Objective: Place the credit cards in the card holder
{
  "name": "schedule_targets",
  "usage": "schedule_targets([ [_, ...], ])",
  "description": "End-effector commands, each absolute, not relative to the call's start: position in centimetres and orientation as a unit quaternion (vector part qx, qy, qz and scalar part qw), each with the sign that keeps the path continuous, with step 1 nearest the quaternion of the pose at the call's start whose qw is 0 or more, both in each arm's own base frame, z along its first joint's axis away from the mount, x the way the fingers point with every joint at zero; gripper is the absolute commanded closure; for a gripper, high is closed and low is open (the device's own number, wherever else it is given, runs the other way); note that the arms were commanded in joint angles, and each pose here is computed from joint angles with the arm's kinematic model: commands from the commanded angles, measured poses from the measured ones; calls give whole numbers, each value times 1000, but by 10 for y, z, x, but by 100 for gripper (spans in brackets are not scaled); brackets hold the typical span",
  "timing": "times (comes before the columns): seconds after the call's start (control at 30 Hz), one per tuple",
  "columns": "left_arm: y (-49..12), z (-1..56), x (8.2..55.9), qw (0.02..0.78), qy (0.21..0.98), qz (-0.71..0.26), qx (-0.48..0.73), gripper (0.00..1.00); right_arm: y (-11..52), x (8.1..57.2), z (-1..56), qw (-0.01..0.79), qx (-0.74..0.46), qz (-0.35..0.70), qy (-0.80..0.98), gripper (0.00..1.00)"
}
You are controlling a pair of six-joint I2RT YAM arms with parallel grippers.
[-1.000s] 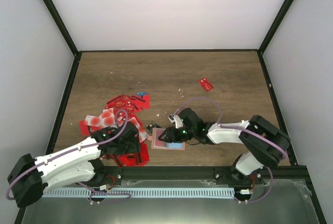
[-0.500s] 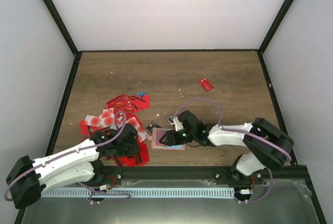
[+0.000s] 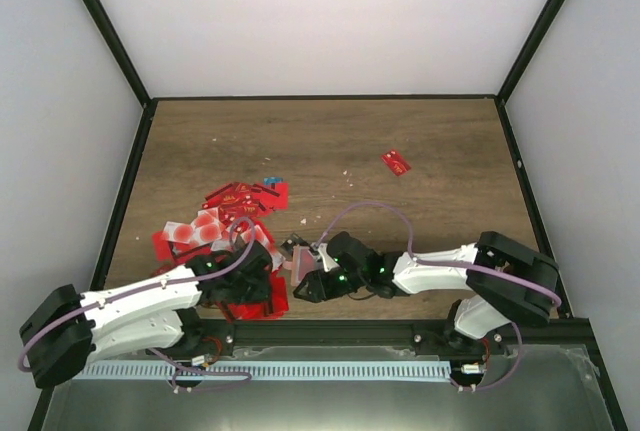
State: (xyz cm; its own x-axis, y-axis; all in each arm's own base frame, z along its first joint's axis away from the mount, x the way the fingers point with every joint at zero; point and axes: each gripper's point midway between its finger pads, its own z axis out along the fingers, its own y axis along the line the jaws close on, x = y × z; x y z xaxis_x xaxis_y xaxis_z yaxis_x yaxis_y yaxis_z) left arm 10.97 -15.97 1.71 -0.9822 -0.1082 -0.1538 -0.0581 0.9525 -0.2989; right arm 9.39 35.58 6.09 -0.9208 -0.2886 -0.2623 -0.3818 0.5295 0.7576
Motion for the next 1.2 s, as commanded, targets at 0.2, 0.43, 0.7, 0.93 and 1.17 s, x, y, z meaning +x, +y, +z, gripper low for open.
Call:
schedule_targets([
  [0.2,-181,0,89,52,989,-137,18,58,352,100,66,72,-165,443,878,50],
  [0.43,-188,6,85,54,989,-135,30,59,349,90,56,41,-143,452,880,50],
  [0.7,-183,23,93,89,987,-134,22,59,357,84,40,15,-123,449,885,50],
  [0.93,-184,15,87,76,985,-153,22,63,362,80,31,-12,-103,451,886,50],
  [1.17,-193,4,80,60,981,-182,29,73,371,74,25,-43,-101,461,881,51],
])
